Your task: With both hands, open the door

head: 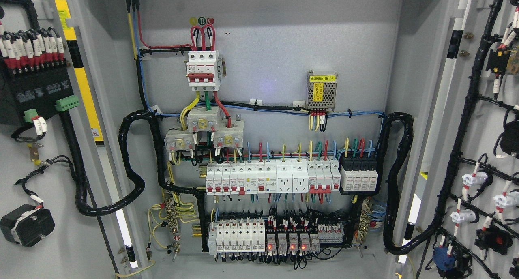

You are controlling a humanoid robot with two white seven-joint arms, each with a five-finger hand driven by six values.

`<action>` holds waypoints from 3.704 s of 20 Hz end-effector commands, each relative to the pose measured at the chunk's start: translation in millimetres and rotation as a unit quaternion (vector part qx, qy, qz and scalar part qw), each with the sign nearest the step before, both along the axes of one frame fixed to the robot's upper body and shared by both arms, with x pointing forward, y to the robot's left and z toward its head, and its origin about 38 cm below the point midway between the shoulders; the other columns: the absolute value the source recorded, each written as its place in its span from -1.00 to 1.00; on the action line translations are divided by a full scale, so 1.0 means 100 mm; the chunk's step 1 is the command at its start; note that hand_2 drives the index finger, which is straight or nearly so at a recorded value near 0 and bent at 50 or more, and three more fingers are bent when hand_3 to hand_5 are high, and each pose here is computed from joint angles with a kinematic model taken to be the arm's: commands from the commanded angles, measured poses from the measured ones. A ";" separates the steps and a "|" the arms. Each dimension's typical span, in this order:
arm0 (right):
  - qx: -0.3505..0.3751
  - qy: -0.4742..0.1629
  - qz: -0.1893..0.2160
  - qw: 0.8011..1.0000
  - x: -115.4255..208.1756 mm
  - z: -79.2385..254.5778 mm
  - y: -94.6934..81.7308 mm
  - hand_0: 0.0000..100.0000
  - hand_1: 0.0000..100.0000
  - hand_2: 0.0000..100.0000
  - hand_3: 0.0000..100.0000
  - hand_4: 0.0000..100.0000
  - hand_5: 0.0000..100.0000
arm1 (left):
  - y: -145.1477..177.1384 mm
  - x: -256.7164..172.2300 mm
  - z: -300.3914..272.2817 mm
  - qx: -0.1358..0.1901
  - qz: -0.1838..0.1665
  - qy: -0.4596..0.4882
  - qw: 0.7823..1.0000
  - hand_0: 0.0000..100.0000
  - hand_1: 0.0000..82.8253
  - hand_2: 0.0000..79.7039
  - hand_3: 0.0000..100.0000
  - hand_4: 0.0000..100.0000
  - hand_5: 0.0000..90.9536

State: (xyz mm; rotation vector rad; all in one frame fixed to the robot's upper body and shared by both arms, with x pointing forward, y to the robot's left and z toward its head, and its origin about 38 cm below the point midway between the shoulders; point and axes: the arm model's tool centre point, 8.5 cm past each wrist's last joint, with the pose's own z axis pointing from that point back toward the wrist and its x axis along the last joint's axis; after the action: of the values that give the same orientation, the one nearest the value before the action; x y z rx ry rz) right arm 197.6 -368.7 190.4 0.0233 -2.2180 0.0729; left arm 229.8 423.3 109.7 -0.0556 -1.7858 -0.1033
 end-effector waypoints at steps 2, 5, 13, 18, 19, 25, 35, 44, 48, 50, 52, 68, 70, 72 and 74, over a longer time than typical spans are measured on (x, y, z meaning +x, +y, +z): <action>0.003 0.000 -0.007 1.000 -0.02 -0.01 -0.02 -0.58 -0.68 -1.00 -1.00 -1.00 -1.00 | 0.19 -0.02 0.11 0.007 0.024 -0.014 1.000 -1.00 -1.00 -1.00 -0.92 -1.00 -1.00; 0.003 0.001 -0.007 1.000 -0.02 -0.02 -0.02 -0.58 -0.68 -1.00 -1.00 -1.00 -1.00 | 0.20 -0.02 0.12 0.007 0.023 -0.014 1.000 -1.00 -1.00 -1.00 -0.91 -1.00 -1.00; 0.007 0.001 -0.004 1.000 -0.04 -0.02 -0.01 -0.58 -0.68 -1.00 -1.00 -1.00 -1.00 | 0.27 -0.02 0.16 0.006 0.027 -0.016 0.999 -1.00 -1.00 -1.00 -0.90 -1.00 -1.00; 0.007 0.000 -0.001 1.000 -0.04 -0.01 0.00 -0.58 -0.69 -1.00 -1.00 -1.00 -1.00 | 0.36 -0.01 0.17 -0.002 0.029 -0.008 1.000 -1.00 -1.00 -1.00 -0.89 -1.00 -1.00; 0.007 0.000 -0.001 1.000 -0.03 -0.01 0.01 -0.58 -0.70 -1.00 -1.00 -1.00 -1.00 | 0.37 0.00 0.17 -0.002 0.030 -0.008 1.000 -1.00 -1.00 -1.00 -0.88 -1.00 -1.00; 0.009 0.001 0.002 1.000 -0.03 -0.03 0.02 -0.58 -0.71 -1.00 -1.00 -1.00 -1.00 | 0.56 0.07 0.13 0.003 0.046 0.002 0.999 -1.00 -1.00 -1.00 -0.86 -1.00 -1.00; 0.011 0.000 0.012 1.000 -0.01 -0.03 0.08 -0.58 -0.73 -1.00 -1.00 -1.00 -1.00 | 0.51 0.18 0.17 0.004 0.029 -0.002 1.000 -1.00 -1.00 -1.00 -0.86 -1.00 -1.00; 0.010 -0.003 0.016 1.000 0.00 -0.02 0.09 -0.58 -0.75 -1.00 -1.00 -1.00 -1.00 | 0.63 0.18 0.24 0.001 0.036 -0.006 0.999 -1.00 -1.00 -1.00 -0.84 -1.00 -1.00; 0.011 -0.001 0.018 1.000 0.01 -0.03 0.10 -0.58 -0.77 -1.00 -1.00 -1.00 -1.00 | 0.62 0.18 0.23 -0.001 0.036 -0.003 0.999 -1.00 -1.00 -1.00 -0.83 -1.00 -1.00; 0.011 -0.001 0.020 1.000 0.01 -0.03 0.12 -0.58 -0.77 -1.00 -1.00 -1.00 -1.00 | 0.56 0.19 0.22 -0.002 0.027 -0.004 1.000 -1.00 -1.00 -1.00 -0.83 -1.00 -1.00; 0.011 -0.002 0.021 1.000 0.02 -0.03 0.12 -0.58 -0.77 -1.00 -1.00 -1.00 -1.00 | 0.45 0.23 0.26 -0.002 0.010 -0.009 1.000 -1.00 -1.00 -1.00 -0.83 -1.00 -1.00; 0.031 0.011 0.067 0.997 0.09 -0.13 0.40 -0.57 -0.76 -1.00 -1.00 -1.00 -1.00 | -0.76 0.32 0.54 -0.015 -0.162 -0.056 0.985 -1.00 -1.00 -1.00 -0.84 -1.00 -1.00; 0.032 0.016 0.080 0.996 0.11 -0.16 0.47 -0.57 -0.76 -1.00 -1.00 -1.00 -1.00 | -0.96 0.33 0.47 -0.029 -0.188 -0.050 0.981 -1.00 -1.00 -1.00 -0.84 -1.00 -1.00; 0.035 0.022 0.090 0.995 0.12 -0.19 0.53 -0.57 -0.76 -1.00 -1.00 -1.00 -1.00 | -1.16 0.34 0.39 -0.045 -0.211 -0.043 0.976 -1.00 -1.00 -1.00 -0.84 -1.00 -1.00; 0.041 0.028 0.101 0.994 0.13 -0.23 0.60 -0.57 -0.76 -1.00 -1.00 -1.00 -1.00 | -1.40 0.36 0.29 -0.063 -0.238 -0.034 0.969 -1.00 -1.00 -1.00 -0.84 -1.00 -1.00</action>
State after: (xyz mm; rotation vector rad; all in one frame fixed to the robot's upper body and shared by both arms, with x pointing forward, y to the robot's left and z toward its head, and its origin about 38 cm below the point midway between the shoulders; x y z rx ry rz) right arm 205.7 -334.2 179.0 0.1813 -2.1978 0.0887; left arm 266.9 373.2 152.3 -0.2914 -1.8593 -0.2633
